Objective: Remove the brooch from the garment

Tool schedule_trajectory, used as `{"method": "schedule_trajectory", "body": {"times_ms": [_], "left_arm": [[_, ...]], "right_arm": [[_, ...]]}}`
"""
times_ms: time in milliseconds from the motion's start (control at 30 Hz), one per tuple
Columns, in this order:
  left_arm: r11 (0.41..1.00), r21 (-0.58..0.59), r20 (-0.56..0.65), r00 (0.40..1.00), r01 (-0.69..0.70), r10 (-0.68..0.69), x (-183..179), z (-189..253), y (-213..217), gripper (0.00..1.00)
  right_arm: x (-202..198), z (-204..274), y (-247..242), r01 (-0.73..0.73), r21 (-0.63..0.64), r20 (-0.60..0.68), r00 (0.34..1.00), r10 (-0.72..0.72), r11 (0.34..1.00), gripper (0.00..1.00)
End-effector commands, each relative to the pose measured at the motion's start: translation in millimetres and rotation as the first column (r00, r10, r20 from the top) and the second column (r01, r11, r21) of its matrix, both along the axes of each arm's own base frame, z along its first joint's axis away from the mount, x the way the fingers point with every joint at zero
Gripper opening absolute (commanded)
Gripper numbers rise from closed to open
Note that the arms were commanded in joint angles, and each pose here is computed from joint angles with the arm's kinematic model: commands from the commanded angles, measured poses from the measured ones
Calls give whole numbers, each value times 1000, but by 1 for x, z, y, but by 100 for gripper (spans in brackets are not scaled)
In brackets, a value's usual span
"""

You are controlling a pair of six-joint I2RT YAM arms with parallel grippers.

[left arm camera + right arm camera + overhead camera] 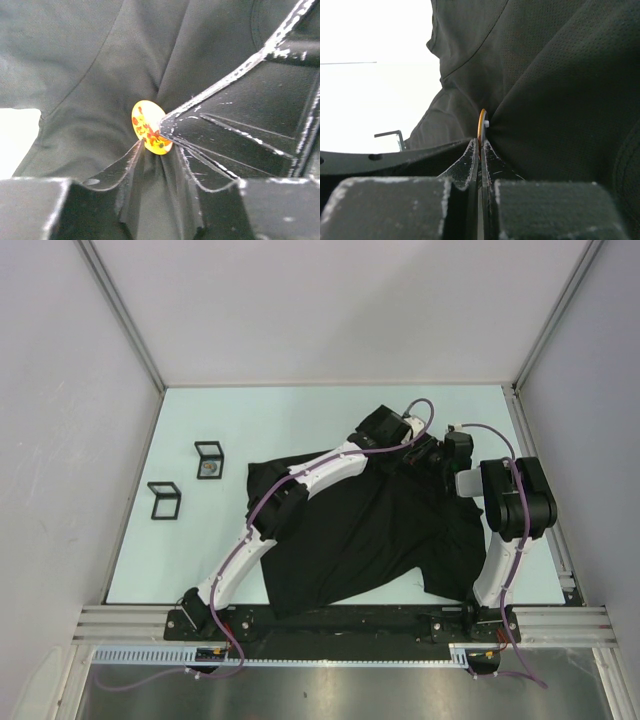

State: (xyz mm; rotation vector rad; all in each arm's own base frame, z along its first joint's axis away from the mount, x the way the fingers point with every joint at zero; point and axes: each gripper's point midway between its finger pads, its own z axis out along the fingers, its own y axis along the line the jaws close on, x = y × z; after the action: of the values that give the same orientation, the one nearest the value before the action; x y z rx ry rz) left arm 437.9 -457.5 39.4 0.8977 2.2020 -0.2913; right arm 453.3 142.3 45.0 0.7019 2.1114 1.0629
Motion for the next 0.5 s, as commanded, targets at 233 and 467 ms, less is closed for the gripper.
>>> {"method": "schedule_trajectory", "body": {"times_ms": [233,467], "left_arm": [[997,-60,76,996,-45,49,18,34,-2,31],[995,-97,55,998,-38,43,18,39,-3,6]], "right_arm": [[7,17,11,-28,33,33,999,27,999,0],[1,24,7,-46,-48,49,998,49,998,23]]}}
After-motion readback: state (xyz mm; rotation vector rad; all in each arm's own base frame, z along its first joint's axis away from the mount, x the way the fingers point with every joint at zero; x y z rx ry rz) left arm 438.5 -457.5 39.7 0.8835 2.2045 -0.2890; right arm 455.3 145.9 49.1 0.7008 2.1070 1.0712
